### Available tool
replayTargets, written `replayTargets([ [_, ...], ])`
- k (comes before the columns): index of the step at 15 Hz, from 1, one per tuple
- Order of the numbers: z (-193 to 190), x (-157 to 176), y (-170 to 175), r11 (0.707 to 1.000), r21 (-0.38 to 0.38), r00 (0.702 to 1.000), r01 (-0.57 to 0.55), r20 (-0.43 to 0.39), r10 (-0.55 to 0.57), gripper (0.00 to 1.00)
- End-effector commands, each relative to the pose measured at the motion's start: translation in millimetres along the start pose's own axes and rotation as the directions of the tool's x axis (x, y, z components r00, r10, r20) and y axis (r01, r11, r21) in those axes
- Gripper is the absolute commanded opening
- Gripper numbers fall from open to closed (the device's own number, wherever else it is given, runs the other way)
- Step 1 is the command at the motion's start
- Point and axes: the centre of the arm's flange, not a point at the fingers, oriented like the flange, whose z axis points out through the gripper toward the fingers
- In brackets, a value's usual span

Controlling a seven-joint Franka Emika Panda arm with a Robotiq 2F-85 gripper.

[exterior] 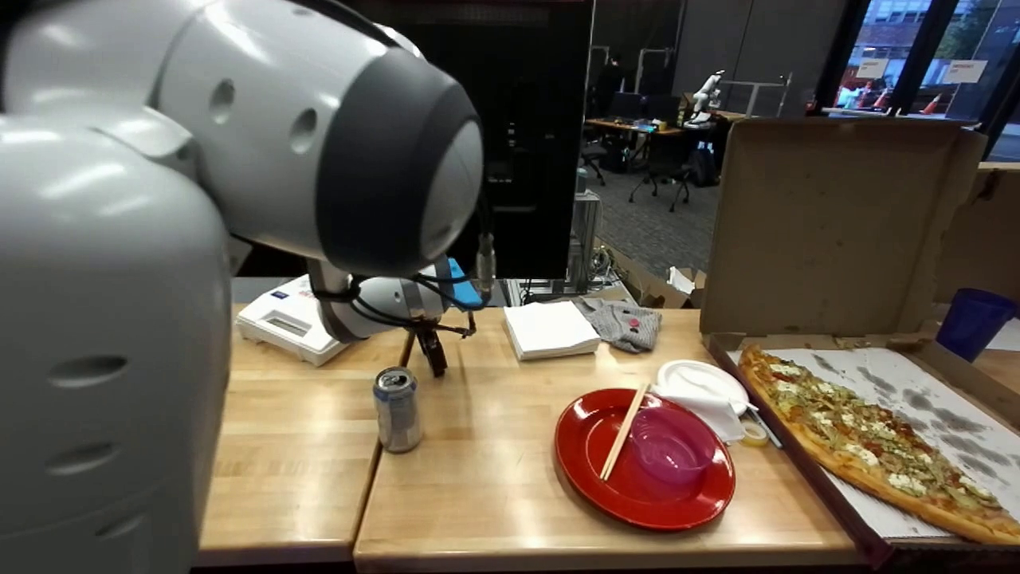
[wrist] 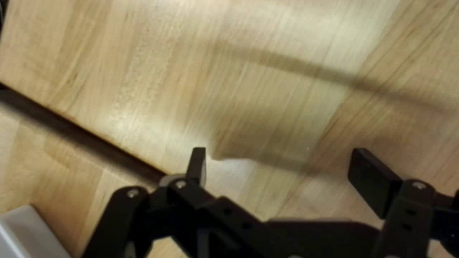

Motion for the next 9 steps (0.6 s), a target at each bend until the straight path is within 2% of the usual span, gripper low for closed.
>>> replayTargets([
  [1, -22, 34, -11, 0.998, -0.059, 0.998, -0.013, 0.066, 0.017, 1.0],
  [9, -67, 64, -13, 0.992, -0.123, 0.989, -0.04, 0.136, 0.057, 1.0],
])
